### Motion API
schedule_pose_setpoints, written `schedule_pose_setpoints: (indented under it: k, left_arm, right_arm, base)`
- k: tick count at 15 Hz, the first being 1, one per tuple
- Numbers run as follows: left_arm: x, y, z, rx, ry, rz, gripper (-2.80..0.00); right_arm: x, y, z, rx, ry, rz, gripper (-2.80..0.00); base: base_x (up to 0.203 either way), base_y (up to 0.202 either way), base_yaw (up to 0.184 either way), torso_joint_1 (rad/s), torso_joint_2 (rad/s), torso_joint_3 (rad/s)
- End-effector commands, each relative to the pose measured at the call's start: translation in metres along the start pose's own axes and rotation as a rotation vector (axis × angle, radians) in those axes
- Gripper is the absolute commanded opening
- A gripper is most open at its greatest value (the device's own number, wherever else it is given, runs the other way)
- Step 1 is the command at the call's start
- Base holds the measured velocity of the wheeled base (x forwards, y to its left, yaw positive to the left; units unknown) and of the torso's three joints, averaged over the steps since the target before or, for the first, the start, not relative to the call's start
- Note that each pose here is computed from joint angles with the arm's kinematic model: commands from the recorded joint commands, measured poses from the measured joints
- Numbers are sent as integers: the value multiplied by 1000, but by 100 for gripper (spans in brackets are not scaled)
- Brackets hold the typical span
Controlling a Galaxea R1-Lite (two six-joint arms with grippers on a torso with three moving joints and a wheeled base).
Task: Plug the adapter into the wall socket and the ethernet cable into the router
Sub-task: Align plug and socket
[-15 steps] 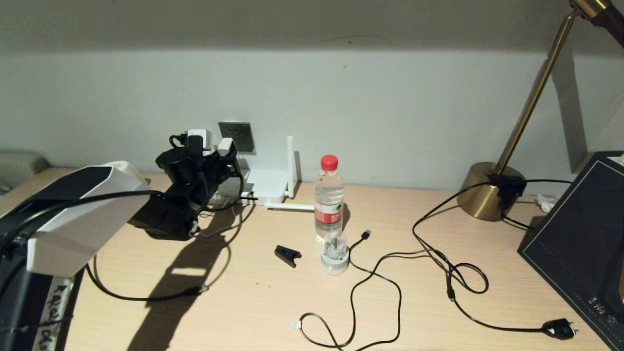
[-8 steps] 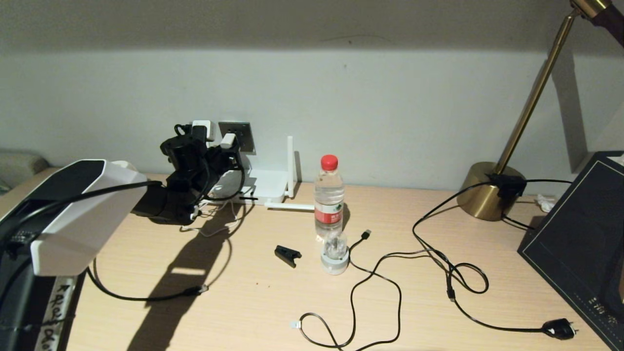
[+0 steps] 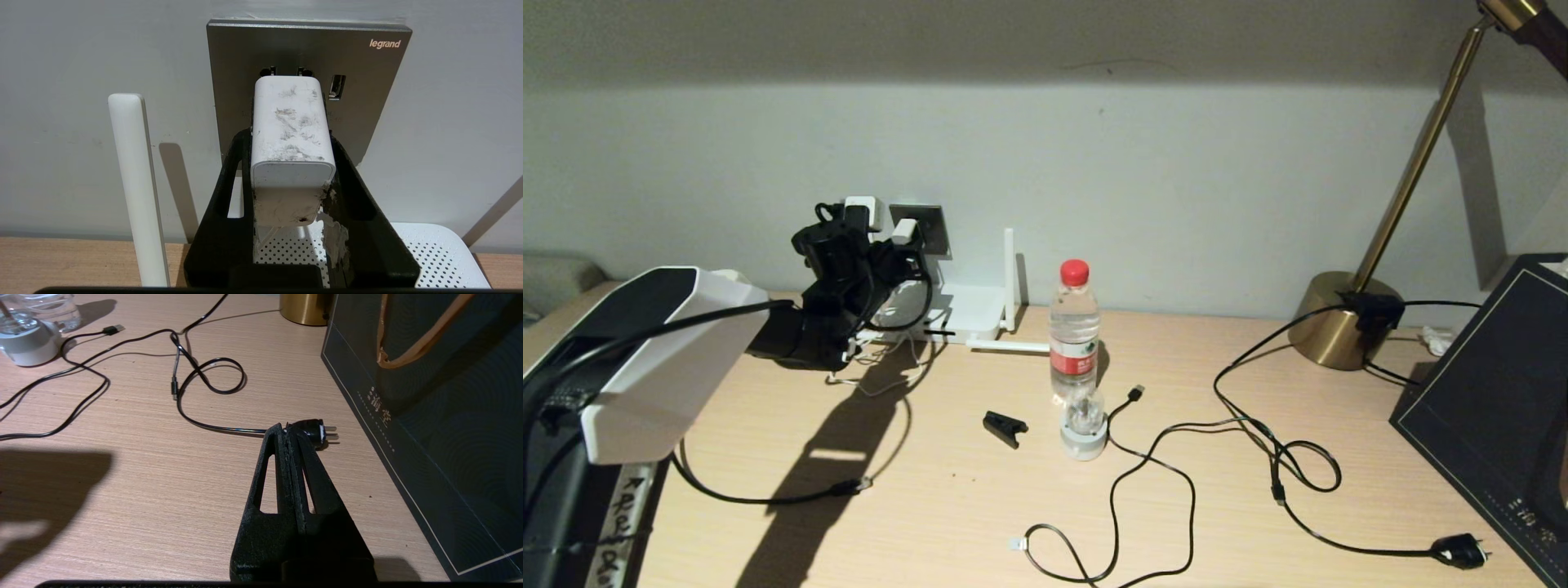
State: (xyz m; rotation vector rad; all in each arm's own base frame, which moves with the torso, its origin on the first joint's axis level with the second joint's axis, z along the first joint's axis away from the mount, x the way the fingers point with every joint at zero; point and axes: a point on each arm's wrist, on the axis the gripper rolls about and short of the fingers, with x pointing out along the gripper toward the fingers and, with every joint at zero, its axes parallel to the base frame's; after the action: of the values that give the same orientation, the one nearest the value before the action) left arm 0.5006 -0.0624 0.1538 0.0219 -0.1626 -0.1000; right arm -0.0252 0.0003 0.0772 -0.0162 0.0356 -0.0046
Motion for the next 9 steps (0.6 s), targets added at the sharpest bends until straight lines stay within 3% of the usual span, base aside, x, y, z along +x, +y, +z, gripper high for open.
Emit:
schedule_pose_setpoints:
  k: [1,9]
  left_arm:
    - [3,2,4,0,-13,5,-280]
    - [4,2,0,1,39,2,-280]
  right_arm:
    - [0,0,0,0,0,0,-280]
    - [0,0,0,0,0,0,-280]
  base:
    - [0,0,0,0,0,0]
    - [0,0,0,0,0,0]
